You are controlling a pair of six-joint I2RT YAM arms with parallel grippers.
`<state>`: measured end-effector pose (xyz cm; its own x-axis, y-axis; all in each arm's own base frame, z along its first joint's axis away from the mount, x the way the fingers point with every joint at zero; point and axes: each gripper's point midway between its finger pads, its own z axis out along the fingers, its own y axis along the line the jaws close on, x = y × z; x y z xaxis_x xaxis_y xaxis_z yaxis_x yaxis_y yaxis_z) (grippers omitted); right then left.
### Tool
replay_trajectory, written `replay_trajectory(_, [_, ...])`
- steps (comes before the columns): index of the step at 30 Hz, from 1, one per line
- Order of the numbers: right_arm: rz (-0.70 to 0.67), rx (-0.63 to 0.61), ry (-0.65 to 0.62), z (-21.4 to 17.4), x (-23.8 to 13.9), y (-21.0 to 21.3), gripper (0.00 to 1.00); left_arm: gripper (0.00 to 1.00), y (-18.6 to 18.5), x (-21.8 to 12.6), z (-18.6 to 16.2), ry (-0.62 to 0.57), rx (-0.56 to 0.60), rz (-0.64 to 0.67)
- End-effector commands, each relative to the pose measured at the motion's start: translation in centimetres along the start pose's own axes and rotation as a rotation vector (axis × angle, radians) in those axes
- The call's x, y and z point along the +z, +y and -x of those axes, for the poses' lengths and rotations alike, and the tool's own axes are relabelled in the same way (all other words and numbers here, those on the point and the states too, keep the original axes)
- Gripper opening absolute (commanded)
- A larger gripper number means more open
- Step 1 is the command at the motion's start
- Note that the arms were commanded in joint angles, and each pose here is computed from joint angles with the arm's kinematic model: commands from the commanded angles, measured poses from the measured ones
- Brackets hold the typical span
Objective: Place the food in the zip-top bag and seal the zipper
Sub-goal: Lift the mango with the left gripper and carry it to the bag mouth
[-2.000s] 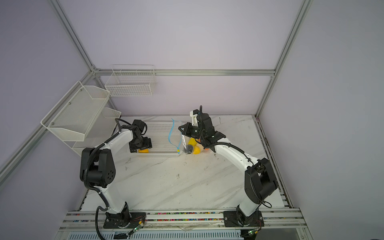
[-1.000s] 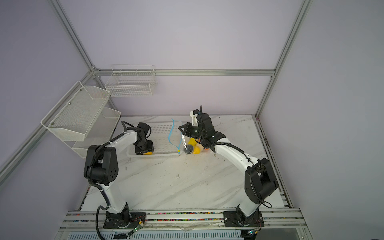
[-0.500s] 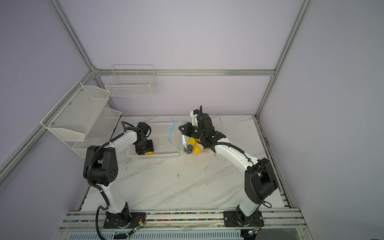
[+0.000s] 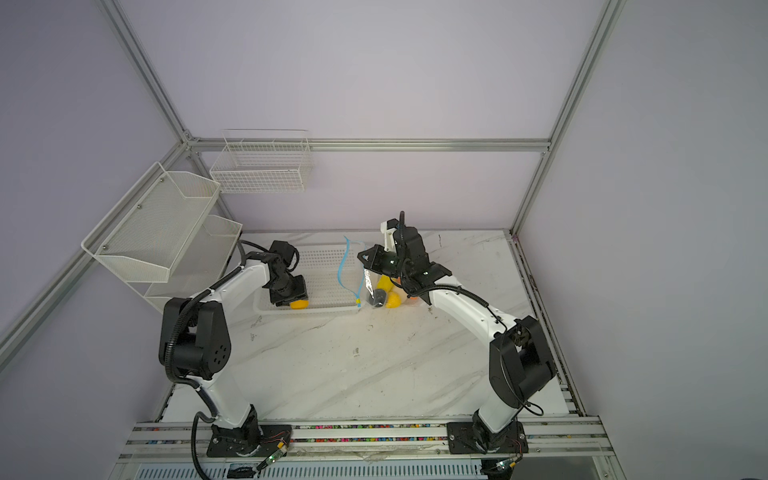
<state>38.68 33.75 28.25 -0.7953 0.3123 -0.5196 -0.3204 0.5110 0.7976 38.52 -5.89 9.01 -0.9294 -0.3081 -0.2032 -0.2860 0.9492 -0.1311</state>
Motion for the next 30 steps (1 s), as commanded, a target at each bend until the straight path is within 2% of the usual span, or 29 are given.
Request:
replay_trajectory(1, [0.016, -0.006, -0.017, 0.1, -0.5, 0.9, 0.0, 0.53, -1.1, -2.7, 0.3, -0.052, -0.006, -0.073])
replay_trajectory(13, [0.012, -0.004, -0.02, 0.2, -0.4, 0.9, 0.0, 0.52, -6.1, -11.3, 0.9, -0.151, 0.03, -0.365])
replay_trajectory(26, [0.012, -0.004, -0.024, 0.4, -0.4, 1.0, 0.0, 0.52, -11.6, -20.8, -0.3, -0.278, 0.158, -0.651])
replay_trajectory(30, [0.013, -0.005, -0.025, 0.4, -0.5, 1.1, 0.0, 0.52, -13.1, -22.5, -0.8, -0.297, 0.195, -0.709])
